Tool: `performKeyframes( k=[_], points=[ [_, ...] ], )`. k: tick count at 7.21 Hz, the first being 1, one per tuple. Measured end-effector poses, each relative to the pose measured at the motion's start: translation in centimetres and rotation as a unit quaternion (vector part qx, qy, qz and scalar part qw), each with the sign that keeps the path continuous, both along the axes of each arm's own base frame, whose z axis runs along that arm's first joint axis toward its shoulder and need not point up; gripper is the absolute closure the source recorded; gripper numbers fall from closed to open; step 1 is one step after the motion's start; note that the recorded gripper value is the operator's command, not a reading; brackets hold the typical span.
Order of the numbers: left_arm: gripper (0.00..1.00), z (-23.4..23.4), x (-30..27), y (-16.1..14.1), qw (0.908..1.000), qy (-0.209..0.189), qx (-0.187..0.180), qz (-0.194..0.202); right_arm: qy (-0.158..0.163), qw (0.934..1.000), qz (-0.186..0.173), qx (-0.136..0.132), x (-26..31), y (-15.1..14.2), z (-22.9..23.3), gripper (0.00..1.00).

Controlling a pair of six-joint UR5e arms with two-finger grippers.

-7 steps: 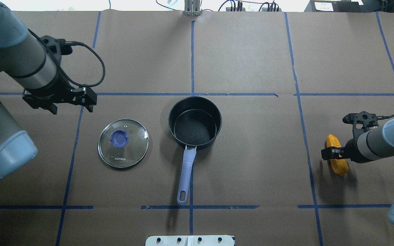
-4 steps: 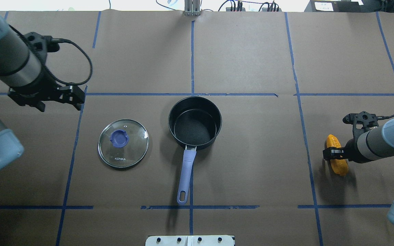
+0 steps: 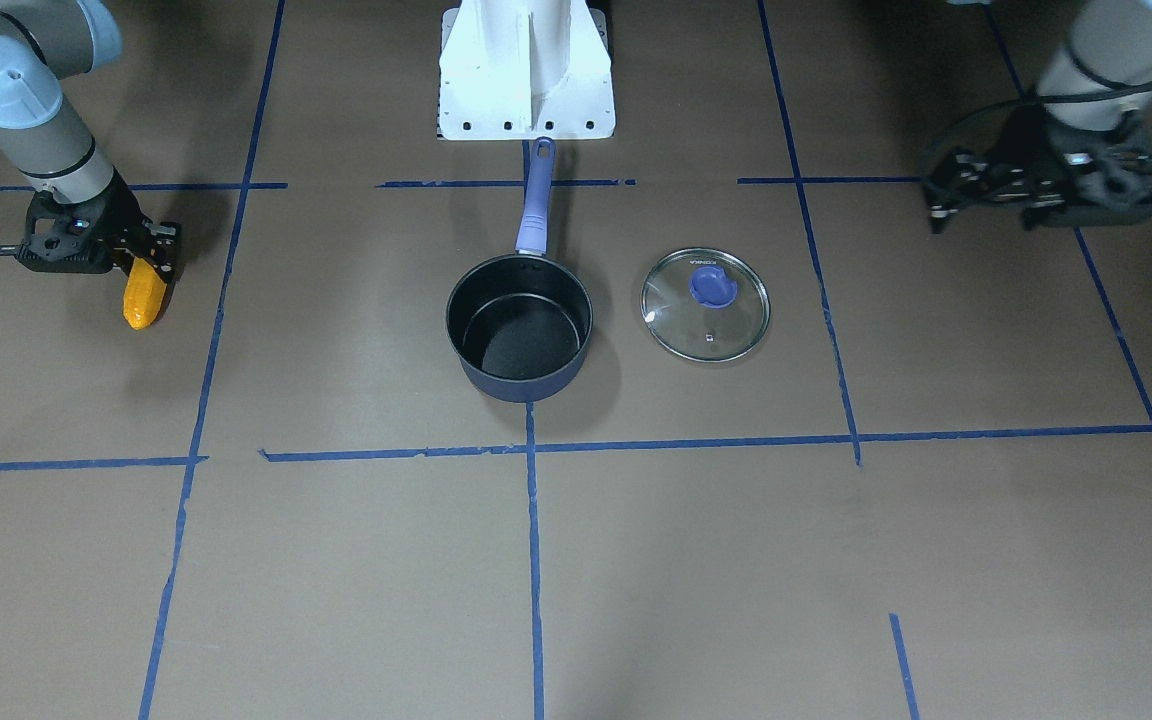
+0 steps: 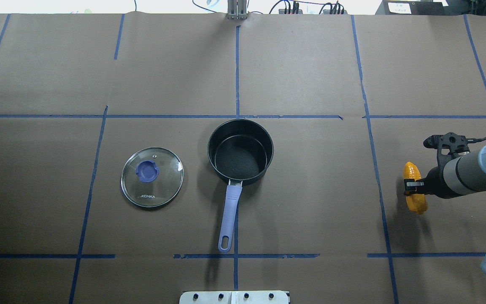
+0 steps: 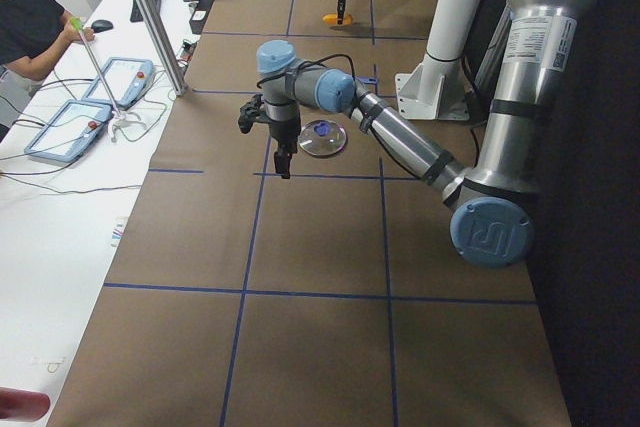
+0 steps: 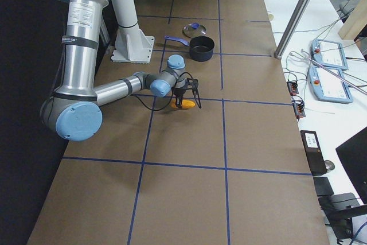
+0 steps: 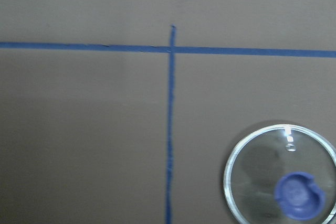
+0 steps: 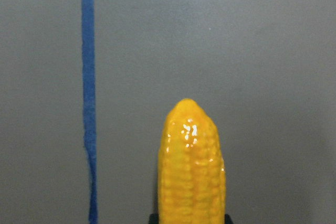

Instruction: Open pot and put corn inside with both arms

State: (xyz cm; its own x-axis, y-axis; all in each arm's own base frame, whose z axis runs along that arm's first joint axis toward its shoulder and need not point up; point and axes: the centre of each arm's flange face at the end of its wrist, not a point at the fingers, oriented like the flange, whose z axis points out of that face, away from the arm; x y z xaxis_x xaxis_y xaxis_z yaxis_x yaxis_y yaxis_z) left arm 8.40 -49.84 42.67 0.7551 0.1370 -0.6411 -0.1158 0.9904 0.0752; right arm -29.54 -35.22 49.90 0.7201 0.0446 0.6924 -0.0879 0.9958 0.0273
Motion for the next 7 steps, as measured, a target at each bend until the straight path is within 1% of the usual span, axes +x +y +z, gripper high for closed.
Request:
performKeyframes(
  k=[2, 3, 5, 6, 7],
  points=[
    [0.00, 7.1, -6.9, -2.1, 0.9993, 0.005, 0.013, 0.035, -0.016, 0.9998, 0.011, -0.008, 1.2, -1.6, -3.8, 1.00],
    [0.00, 10.0, -9.3, -2.6, 0.9987, 0.006, 0.021, 0.046, -0.022, 0.9995, 0.016, -0.012, 0.7, -3.2, -7.4, 0.99],
    [0.00, 15.4, -13.1, -3.1, 0.9976, 0.009, 0.031, 0.062, -0.023, 0.9994, 0.016, -0.020, -2.7, -6.8, -18.3, 0.99],
    [0.00, 17.8, -14.1, -3.0, 0.9976, 0.019, 0.026, 0.061, -0.022, 0.9995, 0.010, -0.021, -4.9, -7.4, -23.7, 0.99],
    [0.00, 20.2, -14.4, -2.6, 0.9975, 0.038, 0.023, 0.056, -0.022, 0.9996, 0.000, -0.016, -7.0, -6.8, -27.2, 0.98]
  ],
)
